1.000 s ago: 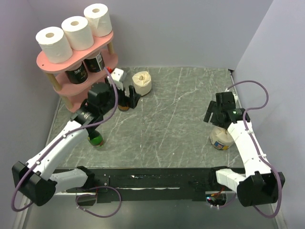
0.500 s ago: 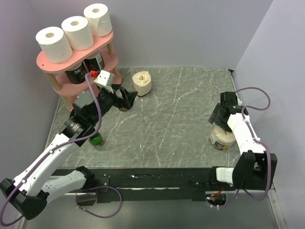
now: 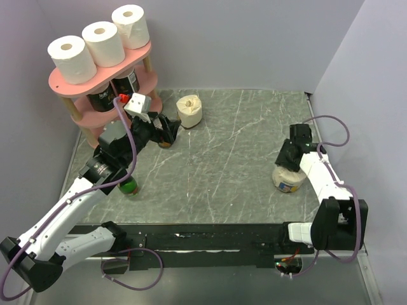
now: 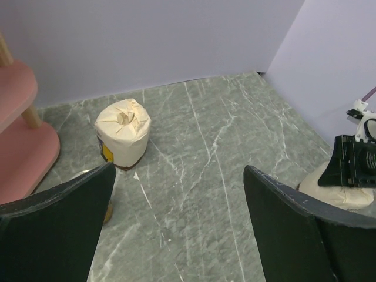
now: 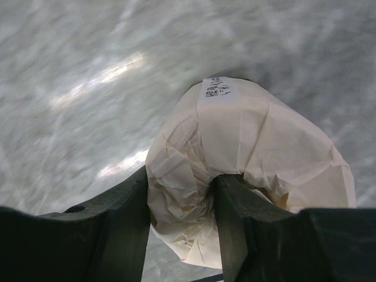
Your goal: Place and organize the paper towels onto the shelf
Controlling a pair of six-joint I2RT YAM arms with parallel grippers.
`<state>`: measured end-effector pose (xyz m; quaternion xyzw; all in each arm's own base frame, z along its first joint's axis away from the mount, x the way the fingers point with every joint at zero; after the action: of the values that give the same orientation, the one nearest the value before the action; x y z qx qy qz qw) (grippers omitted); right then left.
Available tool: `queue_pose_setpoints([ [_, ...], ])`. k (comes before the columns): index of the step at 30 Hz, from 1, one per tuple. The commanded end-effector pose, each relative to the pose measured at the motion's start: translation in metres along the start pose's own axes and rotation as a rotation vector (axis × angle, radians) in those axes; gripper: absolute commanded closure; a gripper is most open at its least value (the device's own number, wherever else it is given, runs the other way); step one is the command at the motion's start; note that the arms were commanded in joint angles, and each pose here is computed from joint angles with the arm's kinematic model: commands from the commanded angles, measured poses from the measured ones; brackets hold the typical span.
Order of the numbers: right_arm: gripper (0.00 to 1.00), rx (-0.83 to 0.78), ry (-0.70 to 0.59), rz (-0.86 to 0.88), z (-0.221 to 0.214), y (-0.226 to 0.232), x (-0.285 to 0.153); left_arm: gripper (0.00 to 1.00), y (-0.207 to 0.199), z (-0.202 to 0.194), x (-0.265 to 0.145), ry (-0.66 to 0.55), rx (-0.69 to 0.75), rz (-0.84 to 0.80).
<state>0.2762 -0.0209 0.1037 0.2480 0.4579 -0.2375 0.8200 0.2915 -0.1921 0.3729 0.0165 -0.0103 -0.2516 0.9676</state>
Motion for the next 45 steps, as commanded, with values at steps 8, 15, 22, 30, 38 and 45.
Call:
queue_pose_setpoints([
  [8,0.57,-0.382,0.042,0.442,-0.086,0.181,-0.066,0.04,0.032,0.013,-0.013,-0.057,0.000,0.189],
  [15,0.56,-0.592,0.066,0.490,-0.150,0.260,-0.096,0.04,0.044,0.014,-0.020,-0.070,0.000,0.254],
  [22,0.50,-0.672,0.087,0.487,-0.188,0.280,-0.092,0.04,0.054,0.013,-0.022,-0.072,-0.007,0.319],
  [30,0.44,-0.692,0.093,0.468,-0.192,0.277,-0.089,0.04,0.054,0.012,-0.021,-0.067,0.019,0.314],
  [38,0.22,-0.677,0.034,0.536,-0.163,0.259,-0.137,0.04,0.054,0.007,-0.012,-0.009,0.044,0.315],
  [45,0.20,-0.597,-0.088,0.588,-0.128,0.200,-0.170,0.01,0.017,-0.012,0.018,0.174,0.066,0.173],
])
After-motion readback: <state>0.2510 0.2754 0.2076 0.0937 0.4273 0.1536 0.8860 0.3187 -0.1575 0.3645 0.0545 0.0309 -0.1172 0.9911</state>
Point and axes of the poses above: each gripper's point midway between its finger pads, its own x axis out along the fingers, its own y axis along the line the jaws close on, z = x × y, the point moved 1 cm from there along -x, back along the fingers, and after that the axes turned 14 degrees about x, right-handed, at the moved point
